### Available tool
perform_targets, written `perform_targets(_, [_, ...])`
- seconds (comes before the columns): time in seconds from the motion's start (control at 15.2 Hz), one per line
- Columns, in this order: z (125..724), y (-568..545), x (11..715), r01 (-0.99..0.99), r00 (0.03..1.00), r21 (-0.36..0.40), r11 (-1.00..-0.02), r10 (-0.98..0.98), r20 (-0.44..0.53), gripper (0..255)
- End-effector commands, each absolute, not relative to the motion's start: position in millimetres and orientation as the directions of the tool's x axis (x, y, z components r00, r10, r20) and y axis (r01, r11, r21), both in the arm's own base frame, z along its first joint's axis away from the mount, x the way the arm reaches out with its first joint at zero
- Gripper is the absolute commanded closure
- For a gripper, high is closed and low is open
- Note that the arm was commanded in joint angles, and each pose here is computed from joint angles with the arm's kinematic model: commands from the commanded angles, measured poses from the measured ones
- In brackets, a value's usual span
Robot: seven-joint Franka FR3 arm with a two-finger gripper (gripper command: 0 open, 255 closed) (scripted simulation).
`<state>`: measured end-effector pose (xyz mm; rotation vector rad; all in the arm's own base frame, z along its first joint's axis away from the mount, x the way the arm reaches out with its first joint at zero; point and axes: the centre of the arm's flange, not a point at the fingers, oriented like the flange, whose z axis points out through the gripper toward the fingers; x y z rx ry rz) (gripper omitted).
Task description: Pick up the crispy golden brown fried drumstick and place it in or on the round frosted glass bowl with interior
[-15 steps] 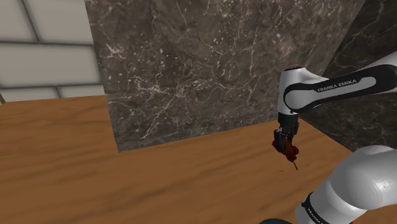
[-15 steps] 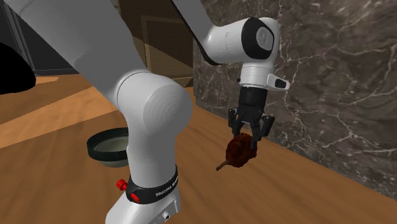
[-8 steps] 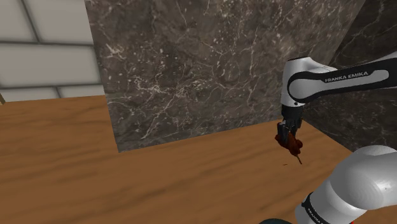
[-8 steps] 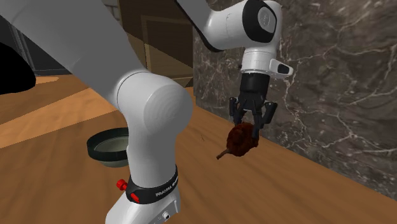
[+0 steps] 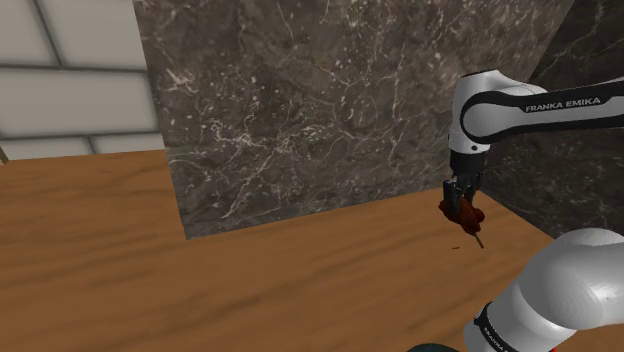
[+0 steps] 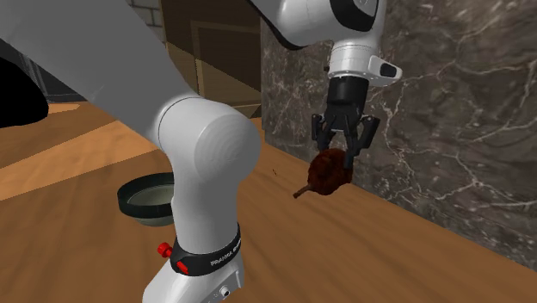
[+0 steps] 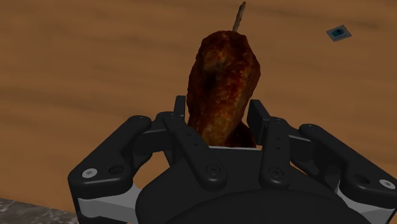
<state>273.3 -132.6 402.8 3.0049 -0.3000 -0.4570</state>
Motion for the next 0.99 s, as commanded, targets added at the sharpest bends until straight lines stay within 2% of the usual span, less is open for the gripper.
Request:
perform_targets(0.0, [414.5,-131.9,274.9,-0.18,0.936,0.115,-0.977,-0.206,-0.286,255])
perform_targets(0.2, [427.6,-131.9,274.9,-0.18,0.936,0.115,-0.977,-0.206,-0.286,255])
perform_targets(0.92, [439.4,-3.4,208.4,-0.18,0.936,0.115,-0.977,-0.206,-0.286,255])
